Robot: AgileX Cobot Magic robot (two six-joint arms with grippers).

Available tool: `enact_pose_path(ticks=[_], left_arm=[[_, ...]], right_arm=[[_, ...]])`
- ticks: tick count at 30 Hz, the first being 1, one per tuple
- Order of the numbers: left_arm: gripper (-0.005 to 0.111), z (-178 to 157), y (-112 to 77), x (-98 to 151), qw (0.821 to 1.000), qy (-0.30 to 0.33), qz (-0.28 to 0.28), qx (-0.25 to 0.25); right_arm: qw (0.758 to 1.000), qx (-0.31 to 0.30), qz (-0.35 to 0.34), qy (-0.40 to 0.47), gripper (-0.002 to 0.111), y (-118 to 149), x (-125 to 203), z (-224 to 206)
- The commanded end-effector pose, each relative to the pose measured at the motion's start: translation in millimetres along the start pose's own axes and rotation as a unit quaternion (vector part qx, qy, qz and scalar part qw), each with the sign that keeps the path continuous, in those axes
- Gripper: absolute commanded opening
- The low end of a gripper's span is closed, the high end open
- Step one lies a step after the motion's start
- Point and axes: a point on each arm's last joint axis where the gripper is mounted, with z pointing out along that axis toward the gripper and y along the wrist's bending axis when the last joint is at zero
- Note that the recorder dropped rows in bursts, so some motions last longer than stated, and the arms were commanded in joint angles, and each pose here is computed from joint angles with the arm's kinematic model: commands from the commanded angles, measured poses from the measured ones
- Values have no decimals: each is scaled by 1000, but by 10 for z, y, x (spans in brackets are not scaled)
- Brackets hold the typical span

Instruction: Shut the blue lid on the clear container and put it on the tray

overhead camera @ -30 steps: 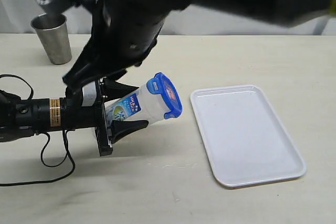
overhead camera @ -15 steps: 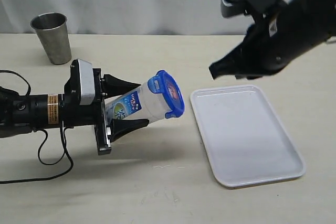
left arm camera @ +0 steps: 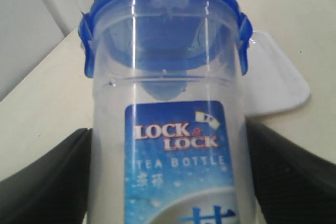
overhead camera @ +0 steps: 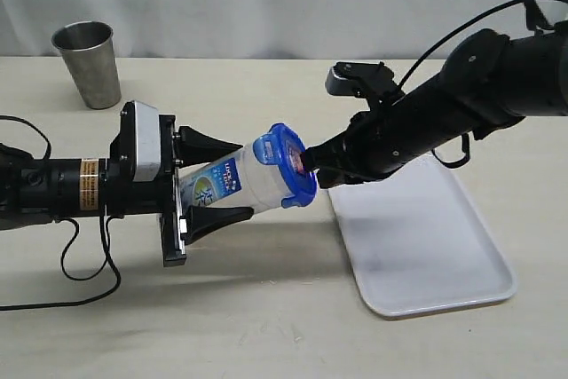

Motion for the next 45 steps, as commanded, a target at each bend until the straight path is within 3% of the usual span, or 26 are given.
enact_pose_path(ticks=[1,6,19,26,30,37,45], left_arm=[[0,3,12,-70,1000,-19,5,0],[0,3,14,-71,1000,-19,0,-1],[0,7,48,-53,993,-23,-112,-19],[0,13,59,43,992,13,-123,-33],[0,13,57,47,992,15,-123,-33],[0,11,39,97,990,43,-132,-27],[0,11,34,96,989,43,-138,-24]], right_arm=[[997,-60,-49,-9,4,307,-83,-22],[991,-87,-93,-28,4,663,-184,-123],[994,-48,-101,-17,4,583,-225,-179],[987,12,-129,-93,4,703,-492,-806],[984,0,-125,-125,4,857,-513,-1066],[987,-29,-147,-60,4,1101,-377,-751],[991,-8,-136,-12,4,1014,-330,-372]])
